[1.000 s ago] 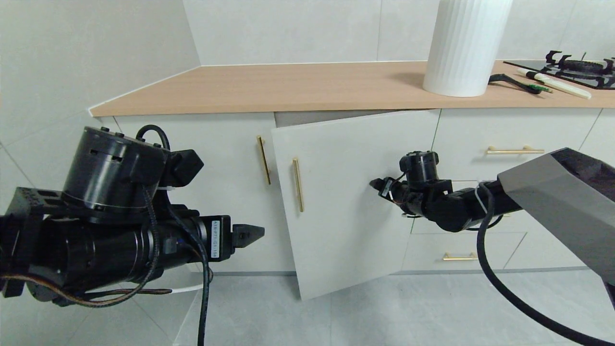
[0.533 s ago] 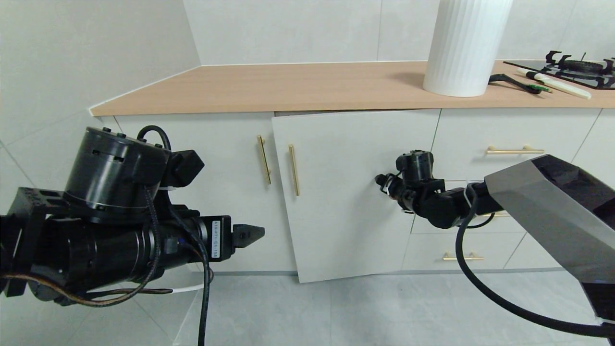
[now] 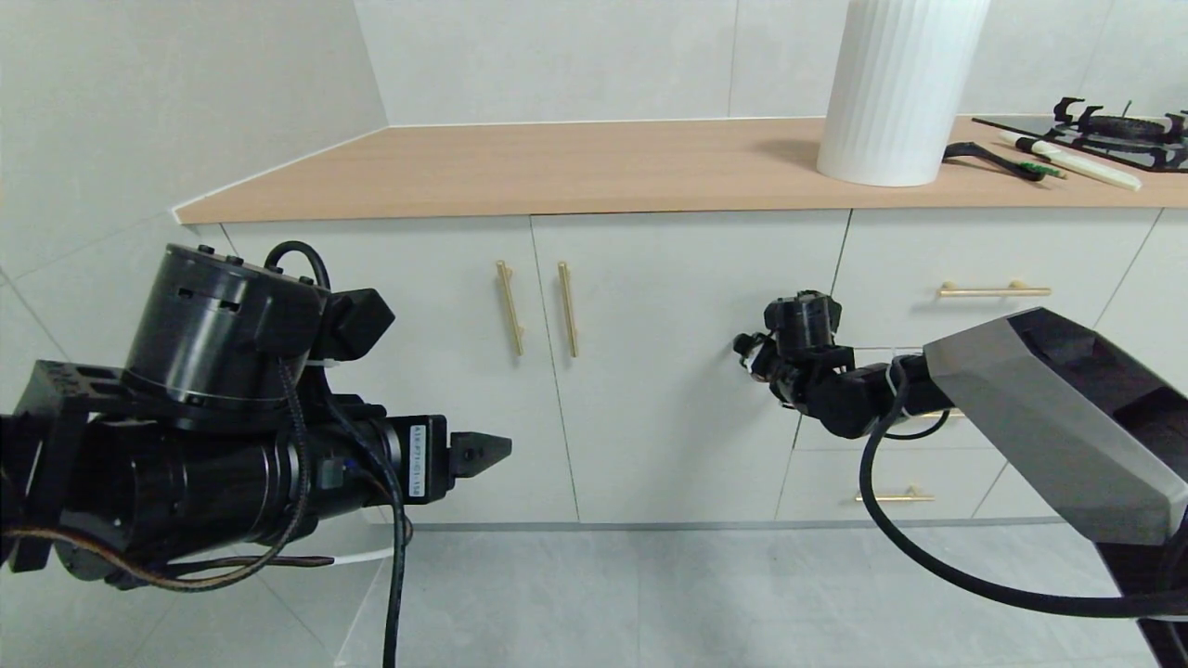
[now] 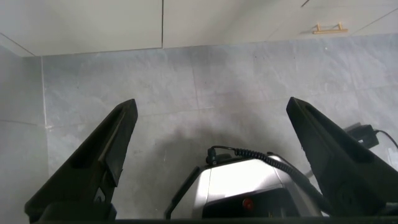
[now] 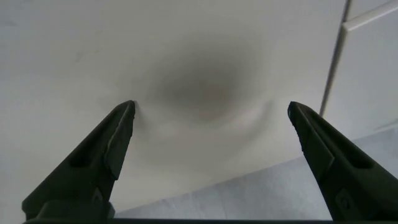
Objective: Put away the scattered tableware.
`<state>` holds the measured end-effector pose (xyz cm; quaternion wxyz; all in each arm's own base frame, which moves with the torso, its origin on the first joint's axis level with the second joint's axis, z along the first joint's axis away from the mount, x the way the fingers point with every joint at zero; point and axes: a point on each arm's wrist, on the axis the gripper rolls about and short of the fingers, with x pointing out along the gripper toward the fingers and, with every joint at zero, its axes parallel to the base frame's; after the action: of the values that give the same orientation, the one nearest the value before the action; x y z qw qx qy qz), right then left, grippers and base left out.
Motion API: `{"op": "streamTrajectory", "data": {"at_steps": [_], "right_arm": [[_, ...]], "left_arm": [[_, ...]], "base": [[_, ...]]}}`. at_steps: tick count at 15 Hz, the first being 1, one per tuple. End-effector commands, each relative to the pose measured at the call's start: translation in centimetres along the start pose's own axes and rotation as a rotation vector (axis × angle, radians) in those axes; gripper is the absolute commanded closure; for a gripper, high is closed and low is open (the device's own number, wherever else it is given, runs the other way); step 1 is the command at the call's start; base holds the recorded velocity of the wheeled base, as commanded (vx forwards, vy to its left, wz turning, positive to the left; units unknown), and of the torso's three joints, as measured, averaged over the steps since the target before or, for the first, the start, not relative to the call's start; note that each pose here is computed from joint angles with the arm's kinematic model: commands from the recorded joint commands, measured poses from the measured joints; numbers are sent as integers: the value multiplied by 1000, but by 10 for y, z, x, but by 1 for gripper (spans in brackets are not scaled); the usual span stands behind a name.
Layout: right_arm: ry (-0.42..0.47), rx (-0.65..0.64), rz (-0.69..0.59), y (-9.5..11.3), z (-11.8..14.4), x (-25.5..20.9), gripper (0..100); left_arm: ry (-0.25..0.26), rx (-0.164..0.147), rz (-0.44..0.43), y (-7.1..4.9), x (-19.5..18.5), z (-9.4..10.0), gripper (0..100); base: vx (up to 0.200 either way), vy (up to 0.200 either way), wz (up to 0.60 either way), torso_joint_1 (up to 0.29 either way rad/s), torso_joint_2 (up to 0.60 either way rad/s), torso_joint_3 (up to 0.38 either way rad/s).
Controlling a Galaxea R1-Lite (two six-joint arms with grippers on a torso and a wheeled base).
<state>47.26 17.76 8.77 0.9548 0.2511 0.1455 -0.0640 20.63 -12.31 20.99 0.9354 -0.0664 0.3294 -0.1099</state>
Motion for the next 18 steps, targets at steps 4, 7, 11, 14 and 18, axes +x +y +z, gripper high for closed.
{"op": "streamTrajectory", "data": {"at_steps": [4,7,11,14,18], "right_arm": [[16,-1,19,2,12,-19,0],[208,-15,245,-3,41,-95,0],[185,-99,315,-12,70,-155,0],[73,-187,316,-28,98,-218,0],[-68,-257,331,-67,117,-309,0]], "left_arm": [[-5,-2,0,1,-1,0,0],[-13,-7,-2,1,-3,1,0],[-87,-23,-14,4,-27,6,0],[-193,-43,-34,14,-65,5,0],[-362,-82,24,44,-121,-18,0]], "base": [[0,0,0,0,0,0],[0,0,0,0,0,0],[0,0,0,0,0,0],[0,0,0,0,0,0],[0,0,0,0,0,0]]}}
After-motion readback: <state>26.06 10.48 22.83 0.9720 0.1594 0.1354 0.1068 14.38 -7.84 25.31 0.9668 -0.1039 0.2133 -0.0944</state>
